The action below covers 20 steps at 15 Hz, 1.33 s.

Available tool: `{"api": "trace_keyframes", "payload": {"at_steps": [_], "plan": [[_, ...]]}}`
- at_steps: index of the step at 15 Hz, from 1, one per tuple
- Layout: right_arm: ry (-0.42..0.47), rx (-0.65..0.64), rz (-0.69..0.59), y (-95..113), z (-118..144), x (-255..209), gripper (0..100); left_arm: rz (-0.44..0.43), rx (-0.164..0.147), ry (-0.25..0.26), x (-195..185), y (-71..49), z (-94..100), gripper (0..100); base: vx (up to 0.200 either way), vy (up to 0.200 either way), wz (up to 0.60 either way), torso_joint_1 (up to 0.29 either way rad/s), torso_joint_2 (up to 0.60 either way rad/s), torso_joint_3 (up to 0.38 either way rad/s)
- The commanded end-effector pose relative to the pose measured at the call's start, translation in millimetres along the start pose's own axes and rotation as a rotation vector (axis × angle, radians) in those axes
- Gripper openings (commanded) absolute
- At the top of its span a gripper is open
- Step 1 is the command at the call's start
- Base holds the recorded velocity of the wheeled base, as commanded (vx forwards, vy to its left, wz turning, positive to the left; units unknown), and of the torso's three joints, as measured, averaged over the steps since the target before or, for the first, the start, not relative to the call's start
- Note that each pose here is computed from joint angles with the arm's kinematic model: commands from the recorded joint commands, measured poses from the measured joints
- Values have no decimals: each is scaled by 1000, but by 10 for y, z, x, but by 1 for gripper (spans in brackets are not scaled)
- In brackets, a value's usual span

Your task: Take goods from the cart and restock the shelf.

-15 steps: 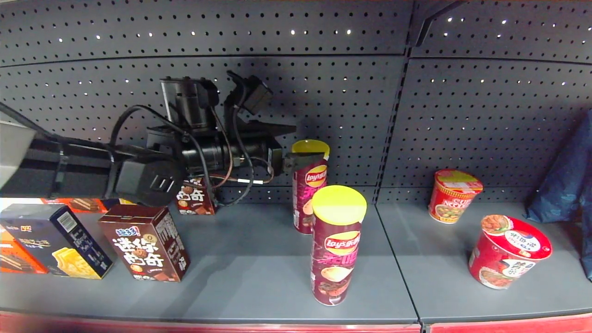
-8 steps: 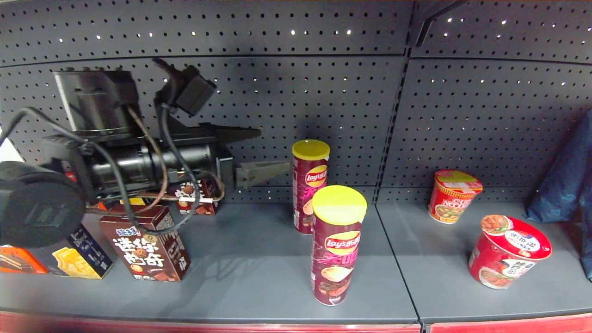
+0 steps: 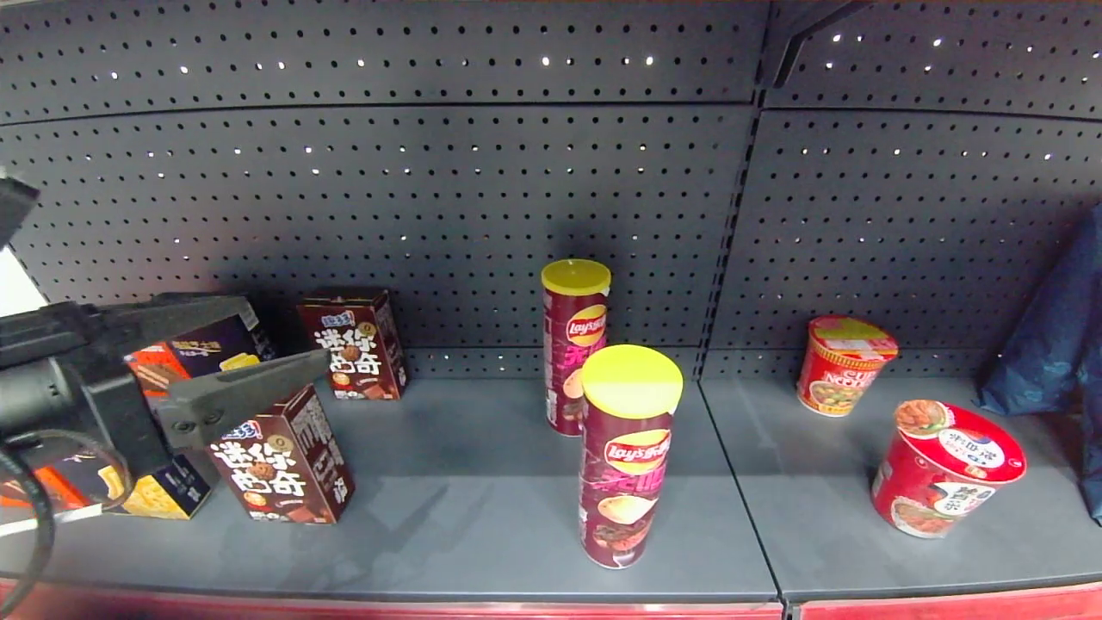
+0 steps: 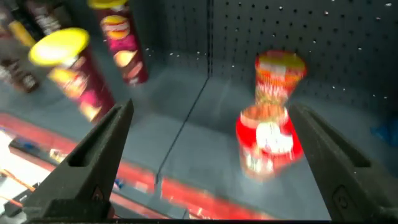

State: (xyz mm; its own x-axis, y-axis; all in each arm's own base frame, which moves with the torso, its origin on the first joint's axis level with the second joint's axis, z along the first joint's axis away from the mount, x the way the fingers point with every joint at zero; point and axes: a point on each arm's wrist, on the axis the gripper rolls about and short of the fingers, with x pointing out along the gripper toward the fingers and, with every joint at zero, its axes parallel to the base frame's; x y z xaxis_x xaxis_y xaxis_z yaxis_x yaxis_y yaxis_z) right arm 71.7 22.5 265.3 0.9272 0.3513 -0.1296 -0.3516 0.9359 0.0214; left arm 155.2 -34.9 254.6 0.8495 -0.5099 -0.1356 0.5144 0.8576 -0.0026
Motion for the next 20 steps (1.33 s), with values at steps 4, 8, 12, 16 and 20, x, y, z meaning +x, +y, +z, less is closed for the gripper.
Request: {"api": "trace_keyframes", "payload": {"at_steps": [4, 8, 12, 16, 20], "plan": [[272, 55, 32, 489, -332, 1187, 100, 161, -50, -72, -330, -76, 13, 100, 0, 0, 0, 0, 0, 0], [314, 41, 31, 553, -841, 1477, 100, 161, -49, -66, -317, -72, -16, 100, 0, 0, 0, 0, 0, 0], [339, 25, 59, 634, -943, 1662, 100, 159, -54, -40, -240, -45, -38, 100, 0, 0, 0, 0, 0, 0], [387, -65, 138, 818, -1069, 1710, 100, 158, -42, -15, -185, -25, -69, 100, 0, 0, 0, 0, 0, 0], [407, -77, 146, 891, -1114, 1799, 100, 151, -18, 13, -175, -30, -152, 100, 0, 0, 0, 0, 0, 0]]}}
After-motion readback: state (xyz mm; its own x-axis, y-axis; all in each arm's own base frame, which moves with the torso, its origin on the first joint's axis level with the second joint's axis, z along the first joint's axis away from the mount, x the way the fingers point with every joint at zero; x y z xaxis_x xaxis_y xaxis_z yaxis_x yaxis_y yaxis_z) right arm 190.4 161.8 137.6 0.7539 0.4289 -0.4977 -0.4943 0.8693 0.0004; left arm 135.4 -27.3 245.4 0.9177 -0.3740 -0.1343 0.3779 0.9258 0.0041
